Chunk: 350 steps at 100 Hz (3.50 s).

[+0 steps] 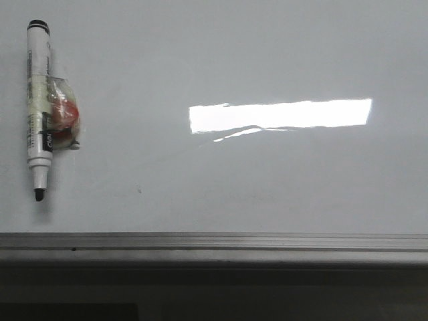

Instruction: Write number 3 on whiteboard

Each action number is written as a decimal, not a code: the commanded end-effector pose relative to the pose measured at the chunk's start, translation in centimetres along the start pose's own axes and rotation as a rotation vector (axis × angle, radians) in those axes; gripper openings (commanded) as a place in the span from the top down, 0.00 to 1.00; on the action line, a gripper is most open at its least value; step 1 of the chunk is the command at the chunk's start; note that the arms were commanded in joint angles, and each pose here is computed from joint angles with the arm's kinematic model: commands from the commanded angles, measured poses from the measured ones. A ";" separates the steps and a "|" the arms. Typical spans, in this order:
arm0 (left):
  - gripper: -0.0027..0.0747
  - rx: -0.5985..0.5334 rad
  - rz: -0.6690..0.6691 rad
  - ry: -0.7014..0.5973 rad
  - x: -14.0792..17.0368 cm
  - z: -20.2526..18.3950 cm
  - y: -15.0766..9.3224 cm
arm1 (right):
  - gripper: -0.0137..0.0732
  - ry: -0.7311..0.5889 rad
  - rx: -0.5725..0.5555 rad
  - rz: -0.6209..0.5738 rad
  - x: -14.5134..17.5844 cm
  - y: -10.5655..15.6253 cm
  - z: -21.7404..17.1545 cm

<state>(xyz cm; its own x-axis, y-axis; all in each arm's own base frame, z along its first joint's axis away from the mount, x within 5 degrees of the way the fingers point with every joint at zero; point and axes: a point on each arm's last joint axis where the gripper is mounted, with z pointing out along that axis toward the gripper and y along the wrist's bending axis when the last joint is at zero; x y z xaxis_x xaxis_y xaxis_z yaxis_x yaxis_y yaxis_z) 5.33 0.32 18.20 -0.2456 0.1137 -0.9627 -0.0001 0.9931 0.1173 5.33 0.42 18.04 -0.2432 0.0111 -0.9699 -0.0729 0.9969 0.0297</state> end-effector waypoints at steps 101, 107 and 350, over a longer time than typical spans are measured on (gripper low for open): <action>0.99 0.030 -0.101 -0.062 -8.7 0.7 0.6 | 0.90 0.001 -0.031 0.184 -5.3 0.5 1.7; 0.99 0.030 -0.102 -0.072 -9.1 0.8 0.7 | 0.90 0.013 -0.028 0.185 -5.7 0.5 2.0; 0.99 1.044 0.448 -0.223 -7.3 2.7 -14.5 | 0.79 0.154 -0.660 -0.128 -11.3 9.6 3.3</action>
<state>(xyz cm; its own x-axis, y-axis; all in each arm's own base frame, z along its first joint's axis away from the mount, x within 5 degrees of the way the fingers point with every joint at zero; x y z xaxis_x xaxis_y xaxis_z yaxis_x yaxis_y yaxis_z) 9.85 -14.24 21.20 0.0558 0.4289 -0.9016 0.8708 0.4208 0.2541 9.92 8.11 26.29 -0.3975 -0.1599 -0.9036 -0.5981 0.7919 0.1230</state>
